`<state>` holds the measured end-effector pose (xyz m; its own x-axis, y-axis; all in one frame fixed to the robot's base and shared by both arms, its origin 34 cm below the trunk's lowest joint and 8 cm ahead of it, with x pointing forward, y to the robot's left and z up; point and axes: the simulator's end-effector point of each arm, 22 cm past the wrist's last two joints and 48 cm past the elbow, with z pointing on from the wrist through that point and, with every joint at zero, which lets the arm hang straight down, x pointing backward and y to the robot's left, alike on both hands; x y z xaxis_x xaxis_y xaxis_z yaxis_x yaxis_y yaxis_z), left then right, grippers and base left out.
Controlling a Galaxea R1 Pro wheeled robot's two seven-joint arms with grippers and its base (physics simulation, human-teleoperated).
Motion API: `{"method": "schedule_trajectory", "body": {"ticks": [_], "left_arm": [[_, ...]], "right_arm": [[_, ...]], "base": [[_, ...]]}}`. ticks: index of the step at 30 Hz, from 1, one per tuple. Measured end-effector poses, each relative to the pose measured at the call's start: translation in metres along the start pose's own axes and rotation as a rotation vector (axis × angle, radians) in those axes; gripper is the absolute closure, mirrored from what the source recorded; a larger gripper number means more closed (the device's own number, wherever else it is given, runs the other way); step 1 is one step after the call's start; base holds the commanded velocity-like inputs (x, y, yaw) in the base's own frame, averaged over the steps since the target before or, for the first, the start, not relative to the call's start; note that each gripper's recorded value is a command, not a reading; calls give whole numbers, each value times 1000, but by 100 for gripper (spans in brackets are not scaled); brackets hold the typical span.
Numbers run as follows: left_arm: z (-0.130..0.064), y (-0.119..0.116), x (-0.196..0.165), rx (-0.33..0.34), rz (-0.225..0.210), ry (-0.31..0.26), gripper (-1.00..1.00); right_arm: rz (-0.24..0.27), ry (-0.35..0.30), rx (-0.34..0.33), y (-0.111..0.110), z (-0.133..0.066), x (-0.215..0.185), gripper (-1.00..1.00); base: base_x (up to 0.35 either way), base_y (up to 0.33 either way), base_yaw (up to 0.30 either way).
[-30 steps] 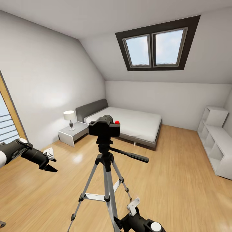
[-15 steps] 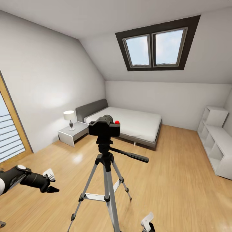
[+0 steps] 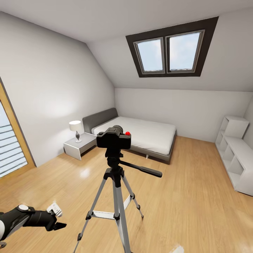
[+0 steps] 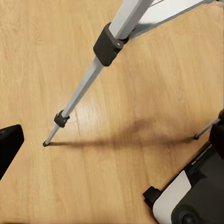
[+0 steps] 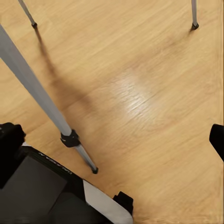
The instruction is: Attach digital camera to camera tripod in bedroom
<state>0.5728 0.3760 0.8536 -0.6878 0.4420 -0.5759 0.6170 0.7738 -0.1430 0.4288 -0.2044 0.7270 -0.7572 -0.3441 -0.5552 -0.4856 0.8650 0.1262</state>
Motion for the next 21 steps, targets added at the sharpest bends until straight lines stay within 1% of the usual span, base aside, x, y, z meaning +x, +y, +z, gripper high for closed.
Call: {"method": "schedule_trajectory", "body": {"ticks": [2, 3, 4, 5, 6, 9, 13, 21], "left_arm": [[5, 1, 6, -30, -16, -21, -100], [5, 1, 6, -31, -17, -22, -100], [7, 2, 8, -47, -27, -34, -100], [14, 1, 12, -77, -46, -59, -100], [18, 0, 15, -89, -57, -70, -100], [32, -10, 27, -115, -86, -80, -100], [49, -27, 46, -136, -117, -71, -100], [76, -61, 92, -180, -173, -23, -100]], "right_arm": [[1, 14, 8, -6, -2, 7, -100], [1, 14, 8, -6, -2, 7, -100], [2, 20, 12, -9, -3, 10, -100], [3, 34, 19, -14, -4, 17, -100], [4, 41, 22, -16, -5, 21, -100], [10, 64, 30, -22, -7, 32, -100], [28, 119, 42, -30, -11, 60, -100], [84, 267, 72, -40, -23, 134, -100]], "base": [[0, 0, 0], [0, 0, 0], [0, 0, 0], [0, 0, 0], [0, 0, 0], [0, 0, 0], [0, 0, 0], [0, 0, 0]]}}
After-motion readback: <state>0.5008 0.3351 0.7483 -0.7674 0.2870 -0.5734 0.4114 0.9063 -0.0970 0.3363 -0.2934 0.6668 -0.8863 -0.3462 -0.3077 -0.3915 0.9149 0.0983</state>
